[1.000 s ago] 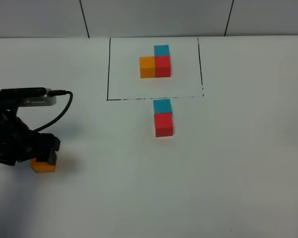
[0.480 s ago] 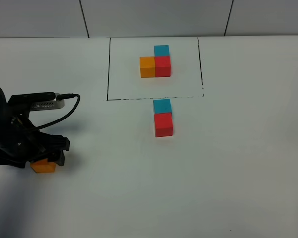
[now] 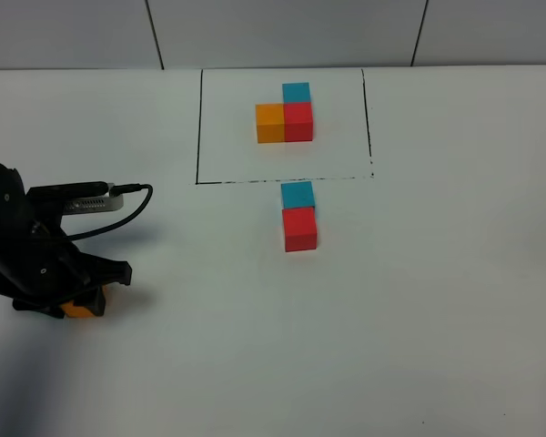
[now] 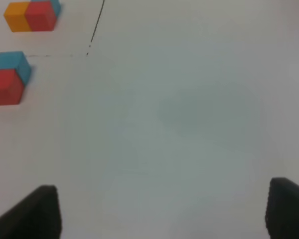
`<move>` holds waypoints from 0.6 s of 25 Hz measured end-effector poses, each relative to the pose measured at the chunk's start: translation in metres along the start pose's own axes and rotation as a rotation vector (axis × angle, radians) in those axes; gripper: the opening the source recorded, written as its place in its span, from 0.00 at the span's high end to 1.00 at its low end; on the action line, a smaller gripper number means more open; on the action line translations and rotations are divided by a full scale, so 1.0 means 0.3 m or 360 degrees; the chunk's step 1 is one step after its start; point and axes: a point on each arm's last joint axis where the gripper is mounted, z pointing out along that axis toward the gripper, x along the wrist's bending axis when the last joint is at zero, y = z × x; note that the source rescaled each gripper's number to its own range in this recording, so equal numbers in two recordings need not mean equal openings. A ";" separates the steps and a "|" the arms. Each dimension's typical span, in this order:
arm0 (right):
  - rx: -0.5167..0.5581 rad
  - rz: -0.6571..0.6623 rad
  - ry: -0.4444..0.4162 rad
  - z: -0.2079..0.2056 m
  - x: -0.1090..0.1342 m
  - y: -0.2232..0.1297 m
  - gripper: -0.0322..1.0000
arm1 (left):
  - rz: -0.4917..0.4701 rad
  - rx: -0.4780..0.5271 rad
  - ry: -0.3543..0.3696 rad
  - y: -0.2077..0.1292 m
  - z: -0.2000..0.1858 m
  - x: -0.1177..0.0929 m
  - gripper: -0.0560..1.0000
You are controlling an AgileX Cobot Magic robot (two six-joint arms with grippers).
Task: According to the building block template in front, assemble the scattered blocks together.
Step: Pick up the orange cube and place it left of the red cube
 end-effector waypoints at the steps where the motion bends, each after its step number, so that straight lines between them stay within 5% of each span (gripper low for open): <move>1: 0.0000 0.0000 0.0000 0.000 0.000 0.000 0.31 | 0.0019 0.0025 0.0003 0.007 -0.011 -0.003 0.94; 4: 0.0000 0.0000 0.0000 0.000 0.000 0.000 0.31 | 0.0224 0.0082 0.0027 0.043 -0.065 -0.025 0.94; 11: 0.0000 0.0000 0.0000 0.000 0.000 0.000 0.31 | 0.1488 -0.0009 0.0110 0.127 -0.202 -0.219 0.94; 15: 0.0000 0.0000 0.0000 0.000 0.000 0.000 0.31 | 0.1915 -0.0039 0.0060 0.170 -0.188 -0.360 0.94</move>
